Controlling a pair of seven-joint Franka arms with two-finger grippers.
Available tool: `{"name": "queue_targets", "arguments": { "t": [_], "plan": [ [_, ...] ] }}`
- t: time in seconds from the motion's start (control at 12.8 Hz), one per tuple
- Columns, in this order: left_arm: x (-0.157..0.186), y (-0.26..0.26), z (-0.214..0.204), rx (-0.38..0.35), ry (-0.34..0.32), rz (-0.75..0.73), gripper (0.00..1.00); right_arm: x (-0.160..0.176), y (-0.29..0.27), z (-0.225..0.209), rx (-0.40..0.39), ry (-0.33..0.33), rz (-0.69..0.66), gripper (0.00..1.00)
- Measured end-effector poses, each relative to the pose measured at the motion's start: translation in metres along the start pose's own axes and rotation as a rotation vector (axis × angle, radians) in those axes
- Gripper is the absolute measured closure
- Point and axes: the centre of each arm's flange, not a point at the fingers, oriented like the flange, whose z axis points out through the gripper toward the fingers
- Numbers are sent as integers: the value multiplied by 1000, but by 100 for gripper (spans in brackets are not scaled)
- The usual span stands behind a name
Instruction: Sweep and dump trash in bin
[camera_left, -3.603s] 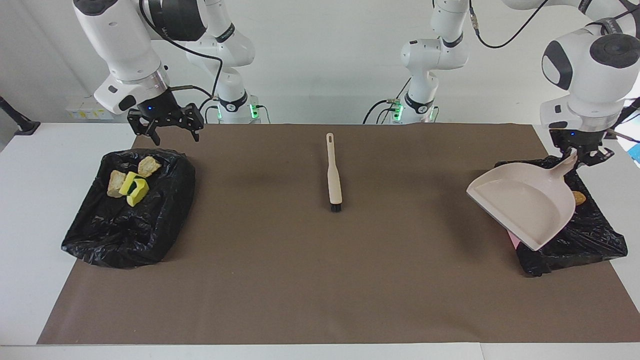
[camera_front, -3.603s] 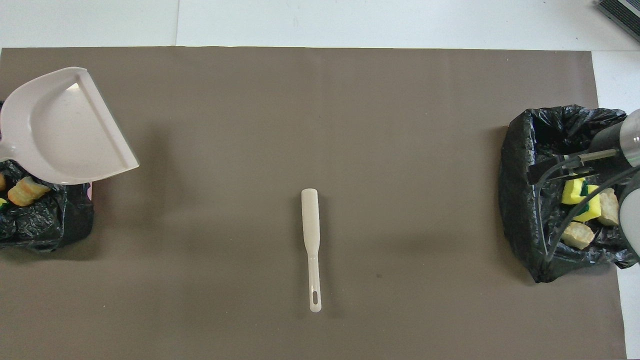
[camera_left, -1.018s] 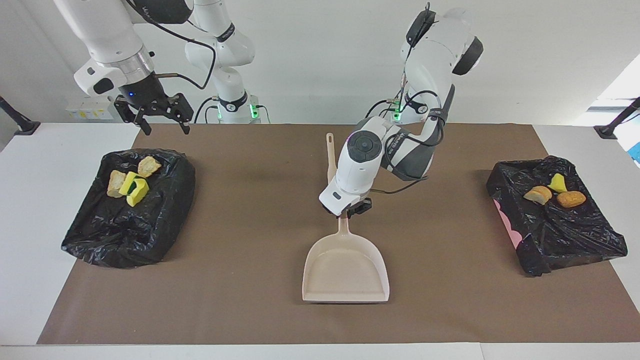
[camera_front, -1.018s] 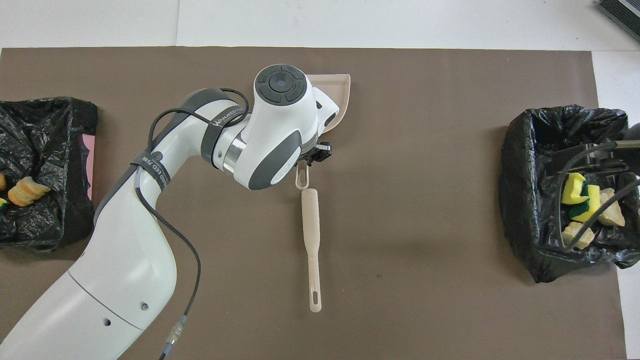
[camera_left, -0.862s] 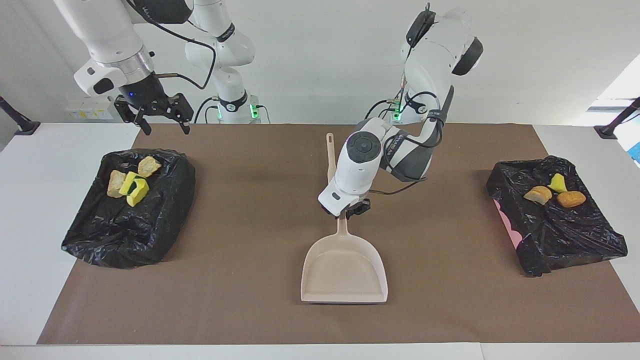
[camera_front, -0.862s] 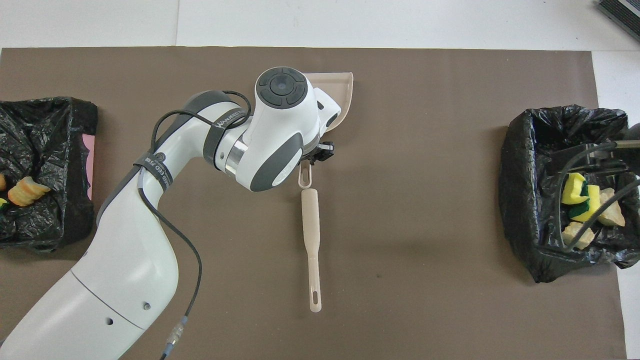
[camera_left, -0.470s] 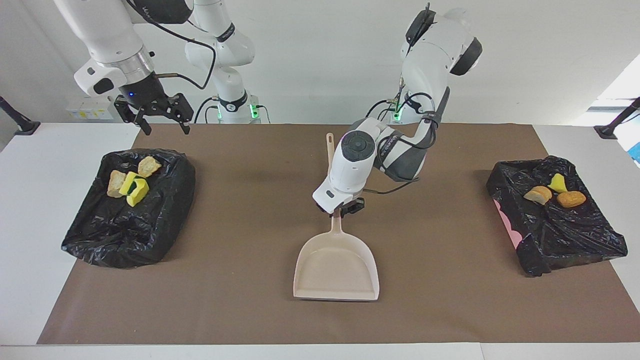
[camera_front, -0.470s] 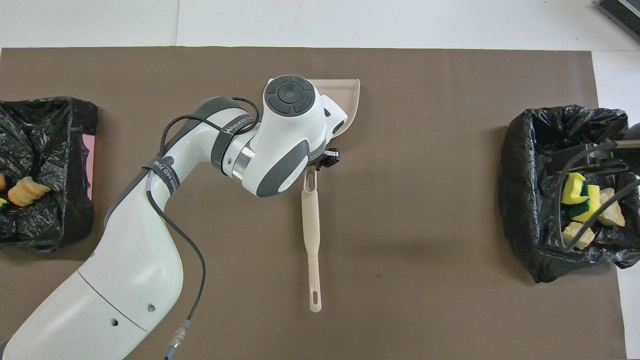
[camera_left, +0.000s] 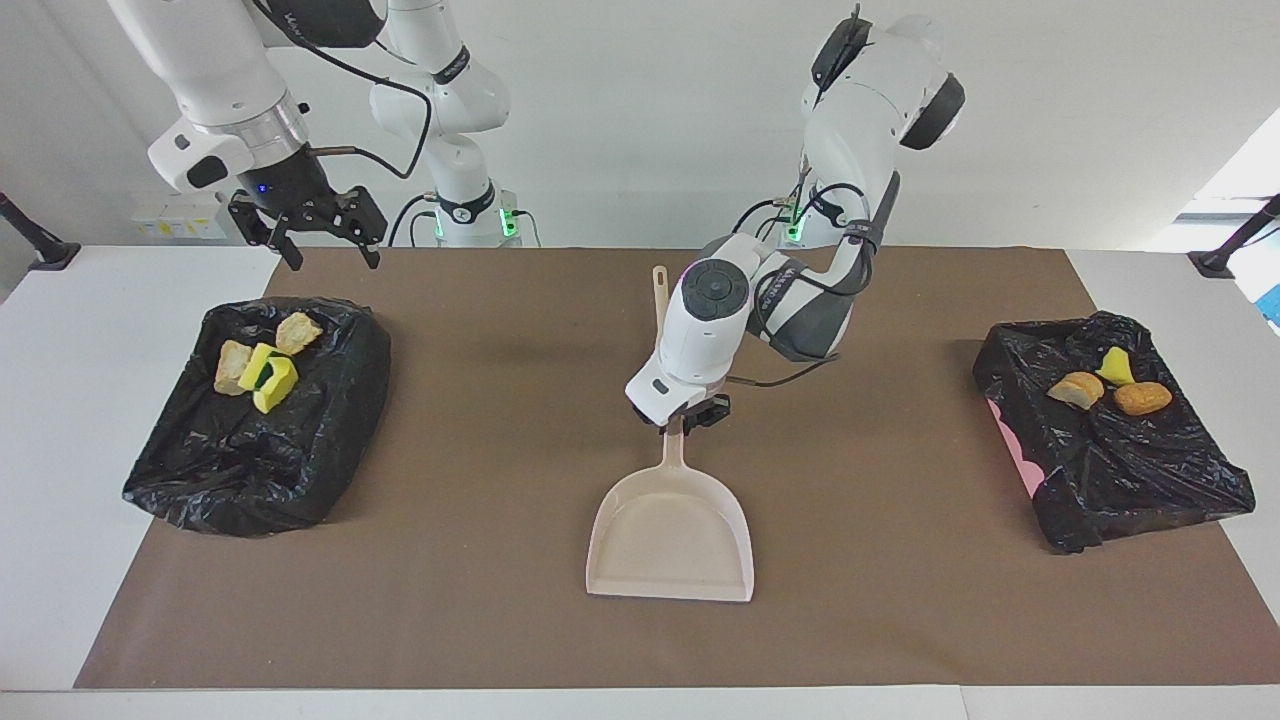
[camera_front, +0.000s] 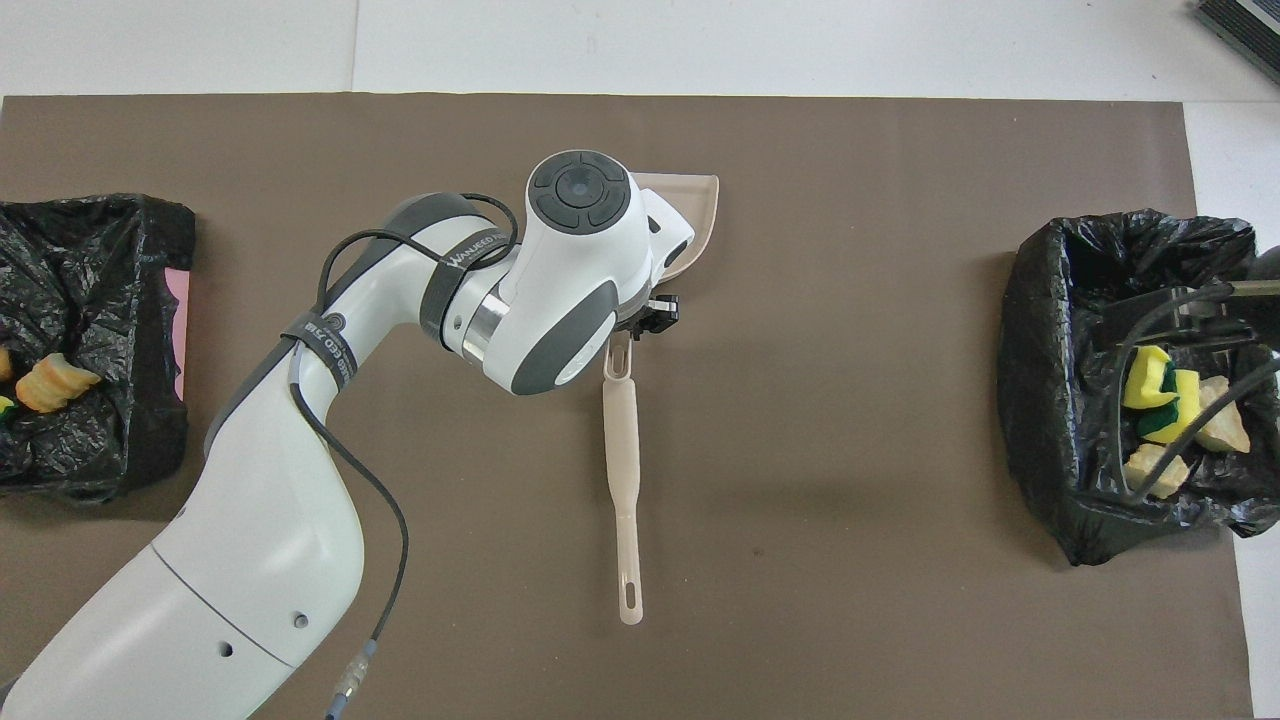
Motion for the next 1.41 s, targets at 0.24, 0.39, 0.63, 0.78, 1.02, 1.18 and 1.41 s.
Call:
{"name": "queue_targets", "arguments": {
  "t": [0.24,0.39,0.63,0.78,1.02,1.18,1.41],
  "plan": [
    [0,-1,-4,1,8,-2,51,0,0,0,0,0,0,0],
    [2,-6,-22,1,36,-9,30,0,0,0,0,0,0,0],
    [0,-34,-63,40,101,-28,0,0,0,0,0,0,0,0],
    [-8,-61,-91,86,137,1,0,0,0,0,0,0,0,0],
    [-20,-119,-145,158,151,70,0,0,0,0,0,0,0,0],
    [-31,-166,-186,172,136,100,0,0,0,0,0,0,0,0],
    [-49,-236,-243,113,137,124,0,0,0,0,0,0,0,0]
  ]
}}
